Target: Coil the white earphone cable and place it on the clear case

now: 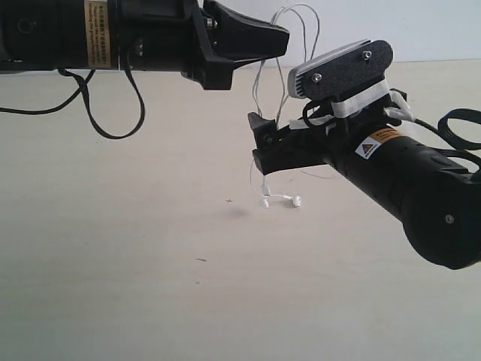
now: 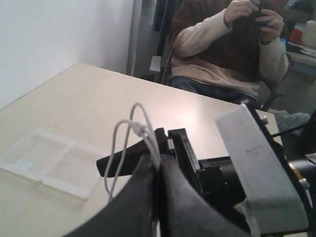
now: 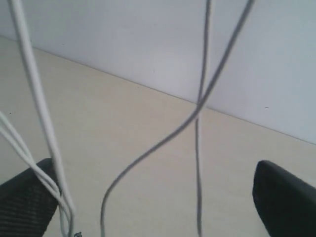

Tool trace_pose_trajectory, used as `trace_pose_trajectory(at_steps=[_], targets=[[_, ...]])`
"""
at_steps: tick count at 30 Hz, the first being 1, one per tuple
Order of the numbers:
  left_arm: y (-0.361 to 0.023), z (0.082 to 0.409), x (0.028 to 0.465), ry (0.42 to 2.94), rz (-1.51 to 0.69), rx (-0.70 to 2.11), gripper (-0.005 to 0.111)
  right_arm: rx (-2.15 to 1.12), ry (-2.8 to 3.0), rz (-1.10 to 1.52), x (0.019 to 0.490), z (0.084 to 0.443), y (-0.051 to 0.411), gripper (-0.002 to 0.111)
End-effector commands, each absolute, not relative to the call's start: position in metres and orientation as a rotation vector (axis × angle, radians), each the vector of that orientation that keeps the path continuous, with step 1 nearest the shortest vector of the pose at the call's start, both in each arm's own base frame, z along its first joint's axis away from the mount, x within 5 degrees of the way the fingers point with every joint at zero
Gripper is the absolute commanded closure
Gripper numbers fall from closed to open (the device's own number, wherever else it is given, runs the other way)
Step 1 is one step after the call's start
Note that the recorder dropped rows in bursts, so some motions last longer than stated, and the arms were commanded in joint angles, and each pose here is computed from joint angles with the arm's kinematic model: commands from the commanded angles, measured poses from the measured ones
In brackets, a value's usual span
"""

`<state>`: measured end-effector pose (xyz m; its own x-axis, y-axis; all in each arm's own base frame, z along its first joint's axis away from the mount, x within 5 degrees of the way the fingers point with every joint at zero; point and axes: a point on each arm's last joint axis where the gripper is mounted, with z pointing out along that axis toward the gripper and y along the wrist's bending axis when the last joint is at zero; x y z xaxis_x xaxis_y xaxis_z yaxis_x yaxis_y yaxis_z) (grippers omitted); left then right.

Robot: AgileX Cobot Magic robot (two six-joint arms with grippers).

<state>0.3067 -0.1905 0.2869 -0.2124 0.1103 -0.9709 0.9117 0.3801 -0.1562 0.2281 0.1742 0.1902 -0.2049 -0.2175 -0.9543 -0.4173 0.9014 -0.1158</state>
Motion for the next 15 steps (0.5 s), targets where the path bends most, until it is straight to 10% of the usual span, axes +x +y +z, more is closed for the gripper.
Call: trace_pose_trajectory(at_steps=[1,15], targets=[[-0.1905,0.292,0.3046,1.606,-0.987,0.942,0.107,-0.484,1.76,0.168,0.2305,0.1934,0.1737,0.003],[-0.1904,0.2933,0.3053,1.603,-0.997,0.919,0.107,-0.488,1.828,0.18,0.2289,0.1873,0.1736,0.003]])
